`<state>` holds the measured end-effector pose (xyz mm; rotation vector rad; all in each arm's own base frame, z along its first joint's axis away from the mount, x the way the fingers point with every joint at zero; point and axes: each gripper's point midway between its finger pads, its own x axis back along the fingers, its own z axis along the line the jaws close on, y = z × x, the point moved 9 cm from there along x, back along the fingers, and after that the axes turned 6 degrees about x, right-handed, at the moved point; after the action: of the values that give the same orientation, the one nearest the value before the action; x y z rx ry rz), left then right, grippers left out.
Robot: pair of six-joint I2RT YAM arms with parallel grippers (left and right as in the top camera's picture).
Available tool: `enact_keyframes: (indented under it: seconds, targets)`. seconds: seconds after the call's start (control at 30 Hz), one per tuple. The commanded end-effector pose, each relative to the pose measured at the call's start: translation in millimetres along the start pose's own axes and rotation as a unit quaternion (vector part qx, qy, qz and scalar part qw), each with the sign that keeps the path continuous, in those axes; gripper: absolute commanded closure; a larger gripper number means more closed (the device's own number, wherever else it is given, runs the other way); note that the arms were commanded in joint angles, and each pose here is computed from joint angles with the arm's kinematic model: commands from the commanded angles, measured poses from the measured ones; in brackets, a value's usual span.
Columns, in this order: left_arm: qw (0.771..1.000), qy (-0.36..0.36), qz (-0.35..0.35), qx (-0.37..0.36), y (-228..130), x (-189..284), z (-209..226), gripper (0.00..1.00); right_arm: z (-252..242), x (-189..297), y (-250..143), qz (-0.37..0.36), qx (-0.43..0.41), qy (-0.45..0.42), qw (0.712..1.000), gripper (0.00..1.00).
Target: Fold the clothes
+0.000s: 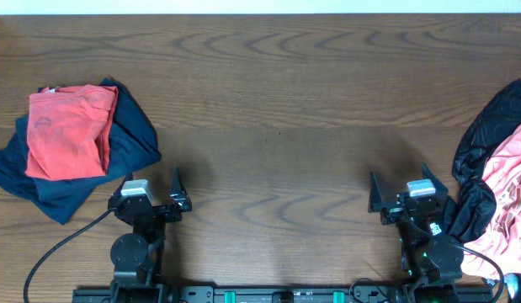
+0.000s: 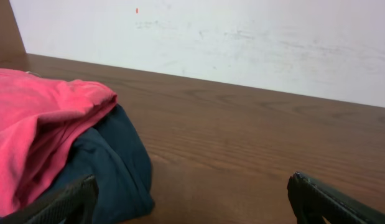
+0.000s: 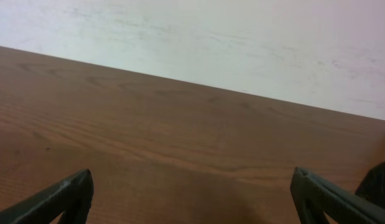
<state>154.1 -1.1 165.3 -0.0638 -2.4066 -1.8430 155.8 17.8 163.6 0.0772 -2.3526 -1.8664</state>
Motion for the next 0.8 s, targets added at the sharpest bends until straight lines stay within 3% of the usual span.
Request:
enact_keyframes:
  seconds: [0.0,0.77]
  targets:
    - [1.0,0.011,0.019,-0.008,-13.8,-2.6,5.0,0.02,0.8,-0.3,-1.5,0.005,0.008,0.0,1.0,0.01]
    - [1.0,0.007,0.021,-0.008,-14.1,-2.6,4.4,0.02,1.0,-0.3,-1.5,0.005,0.007,0.001,1.0,0.01]
